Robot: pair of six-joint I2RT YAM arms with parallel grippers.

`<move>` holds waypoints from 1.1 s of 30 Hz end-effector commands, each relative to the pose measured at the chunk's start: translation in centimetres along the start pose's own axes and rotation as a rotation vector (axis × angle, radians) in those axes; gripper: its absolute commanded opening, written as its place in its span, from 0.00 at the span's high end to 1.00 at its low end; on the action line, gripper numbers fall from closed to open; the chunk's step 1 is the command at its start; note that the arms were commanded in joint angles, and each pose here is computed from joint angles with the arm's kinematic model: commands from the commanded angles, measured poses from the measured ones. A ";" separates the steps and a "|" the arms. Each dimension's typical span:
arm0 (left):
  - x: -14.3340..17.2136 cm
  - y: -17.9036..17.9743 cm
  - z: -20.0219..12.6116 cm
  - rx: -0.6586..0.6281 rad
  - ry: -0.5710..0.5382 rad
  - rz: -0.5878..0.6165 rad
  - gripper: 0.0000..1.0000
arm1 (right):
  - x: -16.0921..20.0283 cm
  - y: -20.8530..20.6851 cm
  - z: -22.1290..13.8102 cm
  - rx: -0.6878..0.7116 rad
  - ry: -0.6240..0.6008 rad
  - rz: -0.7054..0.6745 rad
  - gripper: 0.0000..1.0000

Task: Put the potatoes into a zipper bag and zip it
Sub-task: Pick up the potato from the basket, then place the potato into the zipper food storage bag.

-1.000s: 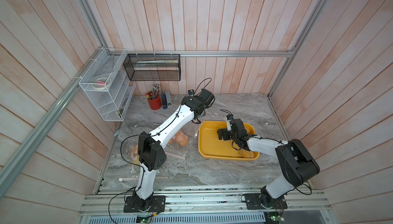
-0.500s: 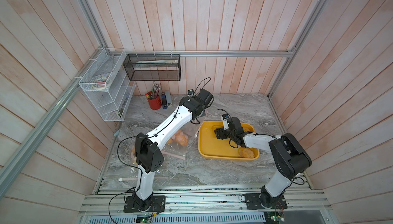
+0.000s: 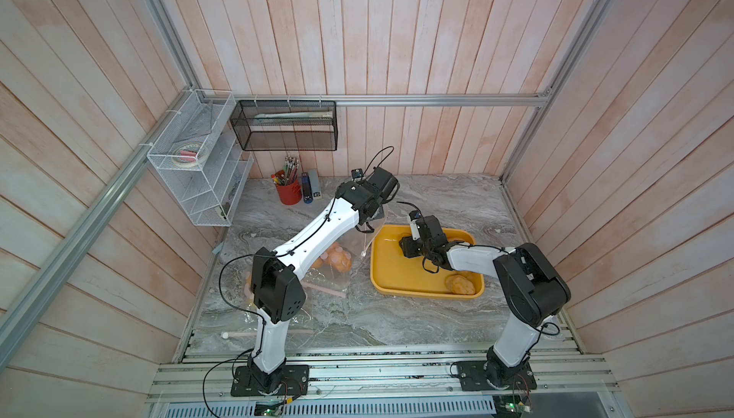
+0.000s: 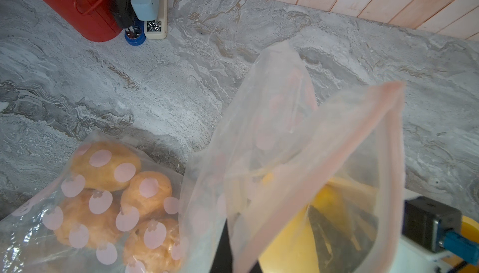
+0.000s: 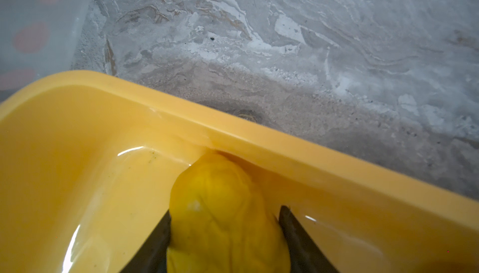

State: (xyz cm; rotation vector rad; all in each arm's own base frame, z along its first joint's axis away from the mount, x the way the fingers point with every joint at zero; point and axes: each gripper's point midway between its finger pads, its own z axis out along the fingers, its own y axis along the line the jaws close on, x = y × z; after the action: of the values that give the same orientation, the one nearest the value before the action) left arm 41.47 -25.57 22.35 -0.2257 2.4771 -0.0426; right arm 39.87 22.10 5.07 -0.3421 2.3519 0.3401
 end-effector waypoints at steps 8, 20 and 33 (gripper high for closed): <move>-0.6 -0.2 -1.9 0.067 -0.017 -0.020 1.00 | -1.0 2.6 -3.9 -0.092 -0.020 0.085 0.76; 0.2 -1.2 -1.7 0.156 0.007 -0.068 1.00 | -7.2 10.2 -18.5 -0.509 -0.299 0.253 0.89; 0.7 -1.9 -2.6 0.255 0.005 -0.076 1.00 | -12.0 13.8 -17.2 -0.665 -0.307 0.351 0.99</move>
State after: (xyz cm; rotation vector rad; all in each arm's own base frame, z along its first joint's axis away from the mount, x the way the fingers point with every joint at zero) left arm 39.85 -26.87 22.02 -0.2246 2.4872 -0.2898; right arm 32.40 29.32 25.29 -0.1520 1.9879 1.1604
